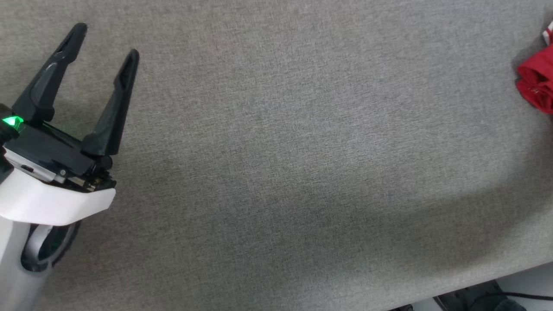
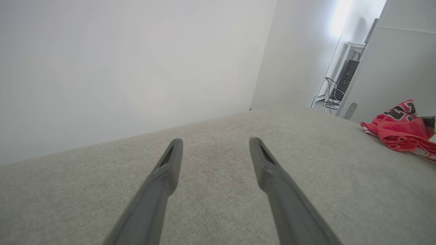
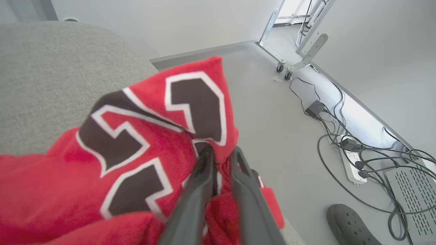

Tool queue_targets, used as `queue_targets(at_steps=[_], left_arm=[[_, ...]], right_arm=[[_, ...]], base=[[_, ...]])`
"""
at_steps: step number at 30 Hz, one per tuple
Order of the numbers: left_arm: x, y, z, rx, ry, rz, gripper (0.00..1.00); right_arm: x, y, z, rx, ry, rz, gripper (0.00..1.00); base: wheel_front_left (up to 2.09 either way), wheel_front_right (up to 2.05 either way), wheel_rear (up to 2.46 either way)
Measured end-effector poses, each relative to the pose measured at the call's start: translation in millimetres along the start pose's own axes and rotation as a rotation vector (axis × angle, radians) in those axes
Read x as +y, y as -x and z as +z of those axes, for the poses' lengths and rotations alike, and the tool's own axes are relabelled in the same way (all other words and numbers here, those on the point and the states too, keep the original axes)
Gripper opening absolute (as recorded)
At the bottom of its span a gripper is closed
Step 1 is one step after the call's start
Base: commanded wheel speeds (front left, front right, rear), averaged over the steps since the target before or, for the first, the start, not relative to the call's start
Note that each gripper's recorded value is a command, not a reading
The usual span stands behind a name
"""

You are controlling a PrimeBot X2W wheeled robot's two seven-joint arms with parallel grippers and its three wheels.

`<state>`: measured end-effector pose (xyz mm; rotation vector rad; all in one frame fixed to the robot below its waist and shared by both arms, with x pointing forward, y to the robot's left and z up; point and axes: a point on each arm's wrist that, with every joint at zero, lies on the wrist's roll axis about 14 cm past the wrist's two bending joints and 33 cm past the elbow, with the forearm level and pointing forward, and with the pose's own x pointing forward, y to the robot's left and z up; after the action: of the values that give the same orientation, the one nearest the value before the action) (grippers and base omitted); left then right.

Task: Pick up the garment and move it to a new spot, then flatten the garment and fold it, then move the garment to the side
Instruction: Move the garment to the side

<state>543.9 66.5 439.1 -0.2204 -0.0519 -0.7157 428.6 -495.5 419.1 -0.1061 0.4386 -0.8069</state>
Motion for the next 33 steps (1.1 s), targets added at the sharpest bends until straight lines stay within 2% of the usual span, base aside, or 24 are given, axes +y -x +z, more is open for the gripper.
queue_targets(at_steps=[7,14,26,33], left_arm=[[-5.3,8.0,23.6,-0.038,0.012,0.054,1.0],[-14.6,31.7,40.9,-0.045,0.039,0.138,1.0],[-14.7,121.4,54.6,0.006,0.049,0.383,1.0],[-13.4,177.6,69.7,-0.011,0.027,0.522,1.0]], right_arm=[[0.7,11.2,9.4,-0.034,0.04,0.053,1.0],[37.0,36.6,14.6,-0.076,0.109,0.225,1.0],[113.5,115.4,25.8,-0.23,0.033,0.547,1.0],[152.4,171.3,35.6,-0.335,-0.068,0.717,1.0]], base=[[0.0,0.0,0.0],[0.0,0.0,0.0],[0.0,0.0,0.0],[0.0,0.0,0.0]])
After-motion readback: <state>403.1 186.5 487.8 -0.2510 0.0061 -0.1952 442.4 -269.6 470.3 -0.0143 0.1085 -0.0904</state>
